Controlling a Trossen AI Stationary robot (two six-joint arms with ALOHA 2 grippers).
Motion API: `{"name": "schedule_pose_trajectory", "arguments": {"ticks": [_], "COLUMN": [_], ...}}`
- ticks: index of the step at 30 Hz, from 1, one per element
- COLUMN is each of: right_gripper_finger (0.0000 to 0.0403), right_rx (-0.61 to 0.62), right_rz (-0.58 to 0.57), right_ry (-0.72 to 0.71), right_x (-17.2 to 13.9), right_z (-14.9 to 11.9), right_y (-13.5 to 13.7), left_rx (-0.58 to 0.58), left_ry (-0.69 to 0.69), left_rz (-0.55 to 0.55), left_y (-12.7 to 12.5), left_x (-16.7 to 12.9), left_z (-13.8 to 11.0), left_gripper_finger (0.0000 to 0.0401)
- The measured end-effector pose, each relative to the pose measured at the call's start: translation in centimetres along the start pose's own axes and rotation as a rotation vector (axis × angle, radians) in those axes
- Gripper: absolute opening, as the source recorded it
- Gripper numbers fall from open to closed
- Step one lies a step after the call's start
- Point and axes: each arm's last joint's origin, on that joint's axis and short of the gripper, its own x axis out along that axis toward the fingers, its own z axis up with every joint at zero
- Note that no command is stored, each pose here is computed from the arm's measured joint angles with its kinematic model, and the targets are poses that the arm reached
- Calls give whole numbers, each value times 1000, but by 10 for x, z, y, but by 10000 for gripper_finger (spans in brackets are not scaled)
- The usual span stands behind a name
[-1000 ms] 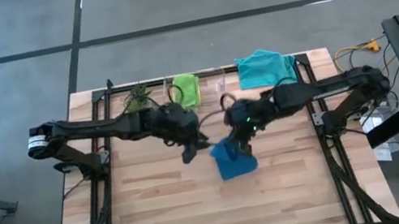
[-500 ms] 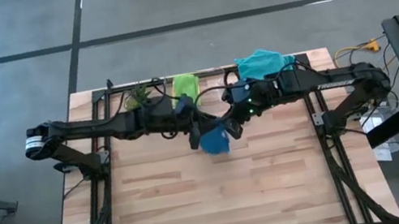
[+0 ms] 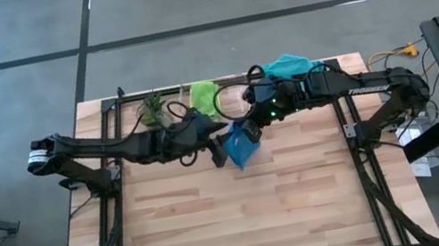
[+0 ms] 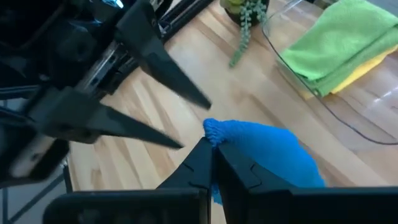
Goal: Fold microfiber towels
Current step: Fold the bottom blue towel
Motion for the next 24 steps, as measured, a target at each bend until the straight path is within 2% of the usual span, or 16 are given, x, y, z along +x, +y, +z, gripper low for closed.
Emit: {"name": "schedule_pose_trajectory", "arguments": {"ticks": [3,13,18,24], "right_gripper_finger": [9,9,9,9], "right_rx": [1,3,-24,-44], "right_rz": [10,49,87,128], "right_ry": [-12,-60,-55,-51], "right_x": [-2,-14,-19,-26], "right_z": [3,14,17,18], "right_y": [2,10,13,19], "left_rx": [6,0,13,13], "left_ry": [-19,-39,3,94], "left_rz": [67,69,86,163], "left_y": [0,-5,-6,-2], "left_x": [-1,13,22,25], "left_z": [0,-3,-12,-27], "left_gripper_finger": [134,134,134,134]}}
